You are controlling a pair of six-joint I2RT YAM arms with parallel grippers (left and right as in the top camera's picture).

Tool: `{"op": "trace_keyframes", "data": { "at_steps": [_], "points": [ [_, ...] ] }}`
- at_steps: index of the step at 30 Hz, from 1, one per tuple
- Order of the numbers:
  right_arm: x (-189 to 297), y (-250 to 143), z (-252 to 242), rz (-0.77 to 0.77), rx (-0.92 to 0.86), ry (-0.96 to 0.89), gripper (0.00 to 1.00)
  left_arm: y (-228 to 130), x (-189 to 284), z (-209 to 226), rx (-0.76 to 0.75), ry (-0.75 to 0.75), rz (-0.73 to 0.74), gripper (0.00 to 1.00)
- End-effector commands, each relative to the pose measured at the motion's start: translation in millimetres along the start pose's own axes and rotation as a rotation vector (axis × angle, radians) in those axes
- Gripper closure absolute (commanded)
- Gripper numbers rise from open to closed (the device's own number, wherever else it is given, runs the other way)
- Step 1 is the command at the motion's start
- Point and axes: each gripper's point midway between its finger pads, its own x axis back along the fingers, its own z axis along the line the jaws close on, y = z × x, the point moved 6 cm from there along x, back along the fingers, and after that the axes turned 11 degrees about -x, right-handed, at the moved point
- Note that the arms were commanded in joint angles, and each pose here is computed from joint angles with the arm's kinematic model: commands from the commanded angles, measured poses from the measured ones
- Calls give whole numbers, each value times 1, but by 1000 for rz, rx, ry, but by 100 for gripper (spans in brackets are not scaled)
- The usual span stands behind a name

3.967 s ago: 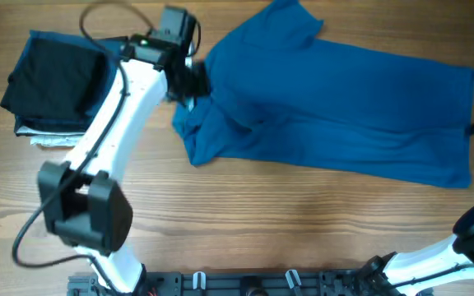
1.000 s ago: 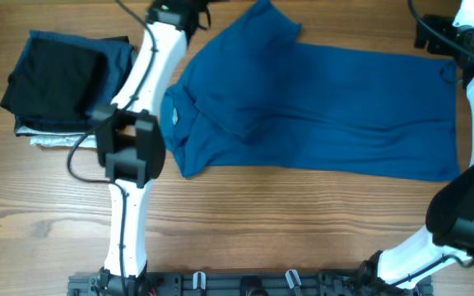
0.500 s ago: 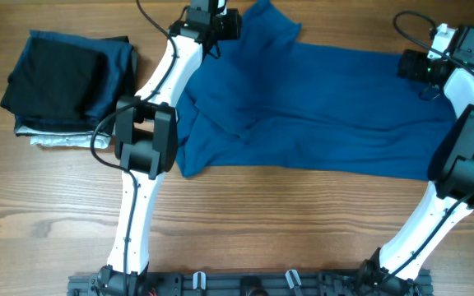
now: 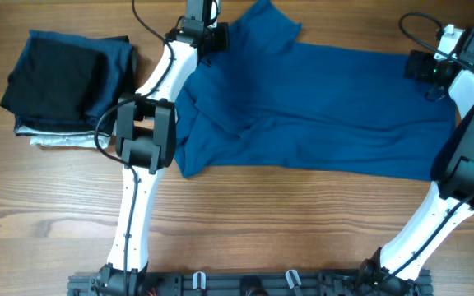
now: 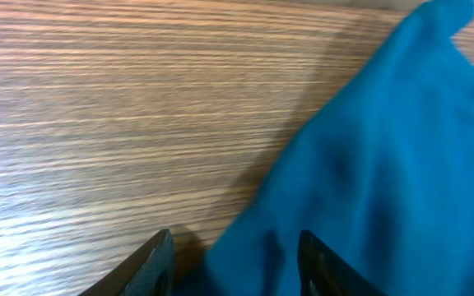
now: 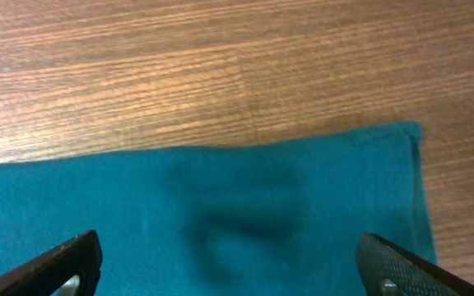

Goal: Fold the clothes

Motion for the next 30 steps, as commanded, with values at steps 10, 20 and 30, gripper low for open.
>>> {"op": "trace_keyframes", "data": {
  "at_steps": [10,20,30],
  "points": [
    [1,-2,-1,22,15,-11,1,-50,5,55,-16,352,243,58],
    [1,-3,2,26,-19,16,1,62,70,-16,-62,-30,-120,61],
    [2,-10,-4,62,-26,-15,0,6,12,-43,-160,87,11,59]
  ]
}}
